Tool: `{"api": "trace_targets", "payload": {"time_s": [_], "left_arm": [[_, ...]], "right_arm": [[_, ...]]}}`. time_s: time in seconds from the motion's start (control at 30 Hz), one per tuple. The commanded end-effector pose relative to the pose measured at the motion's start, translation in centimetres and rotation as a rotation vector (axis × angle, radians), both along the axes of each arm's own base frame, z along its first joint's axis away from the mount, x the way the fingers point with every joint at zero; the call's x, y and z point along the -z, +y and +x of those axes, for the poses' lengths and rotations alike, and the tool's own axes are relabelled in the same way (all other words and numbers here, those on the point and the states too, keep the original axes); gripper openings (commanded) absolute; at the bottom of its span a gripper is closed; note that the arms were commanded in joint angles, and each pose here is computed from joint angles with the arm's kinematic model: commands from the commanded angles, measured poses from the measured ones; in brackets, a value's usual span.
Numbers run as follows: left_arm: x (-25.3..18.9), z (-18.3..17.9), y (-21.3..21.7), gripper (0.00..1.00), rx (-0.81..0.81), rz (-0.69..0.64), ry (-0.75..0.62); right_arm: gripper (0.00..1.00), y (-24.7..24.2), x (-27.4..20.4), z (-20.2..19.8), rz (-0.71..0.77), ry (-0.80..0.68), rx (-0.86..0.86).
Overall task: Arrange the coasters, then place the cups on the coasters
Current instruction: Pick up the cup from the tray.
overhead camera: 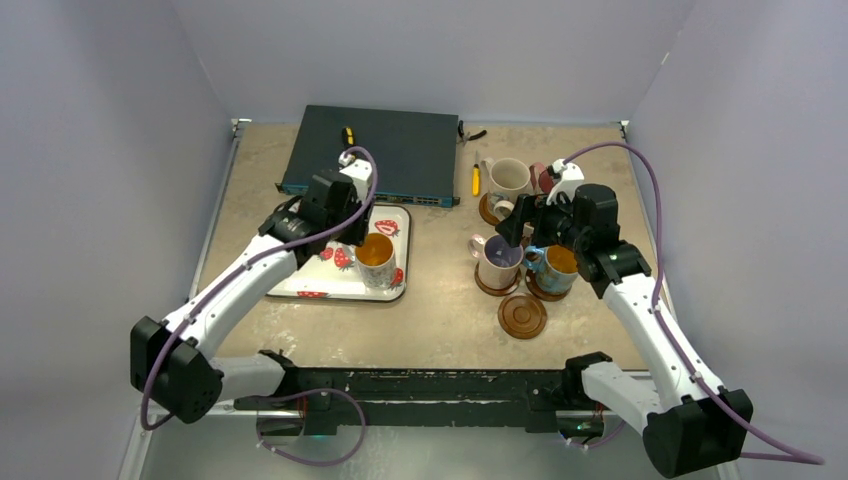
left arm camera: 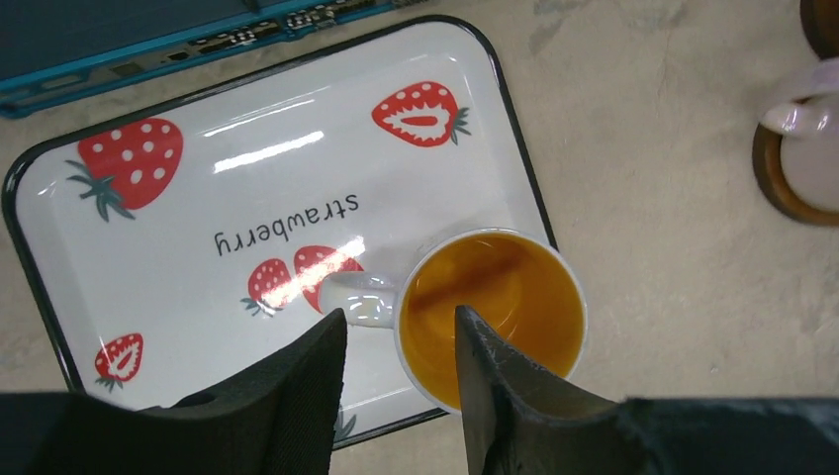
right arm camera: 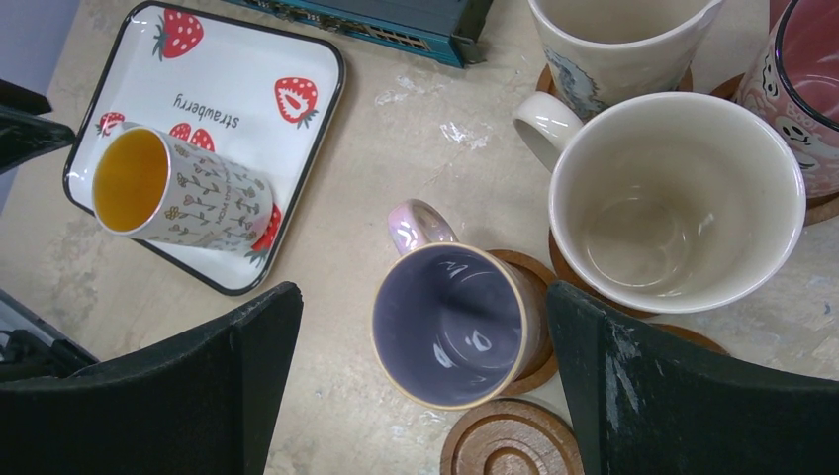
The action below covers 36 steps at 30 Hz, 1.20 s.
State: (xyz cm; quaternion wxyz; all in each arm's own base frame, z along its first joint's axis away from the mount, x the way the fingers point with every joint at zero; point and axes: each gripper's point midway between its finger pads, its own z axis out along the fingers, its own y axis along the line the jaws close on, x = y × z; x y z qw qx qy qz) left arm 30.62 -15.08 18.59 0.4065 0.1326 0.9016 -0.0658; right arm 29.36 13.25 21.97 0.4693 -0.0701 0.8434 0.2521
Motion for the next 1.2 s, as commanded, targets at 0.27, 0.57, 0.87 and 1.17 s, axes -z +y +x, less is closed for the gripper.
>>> {"api": "trace_targets", "payload": {"time_s": [0.27, 0.57, 0.87, 1.17], "left_arm": [[3.1, 2.2, -2.7, 0.38, 0.375, -0.040, 0.053], [6.1, 2.2, -1.9, 0.27, 0.345, 0.008, 0.141], [7.1, 0.6, -1.9, 0.07, 0.319, -0.027, 0.206], [8.9, -0.8, -1.2, 0.17, 0.281, -0.016, 0.273]], "right_arm": [[0.95, 0.2, -2.7, -0.5, 0.041, -0.031, -0.002], [0.95, 0.3, -2.8, -0.4, 0.049, -0.026, 0.002], [0.95, 0.4, -2.7, -0.2, 0.048, -0.024, -0.004], [0.95, 0.3, -3.0, -0.1, 0.042, -0.033, -0.003]]}}
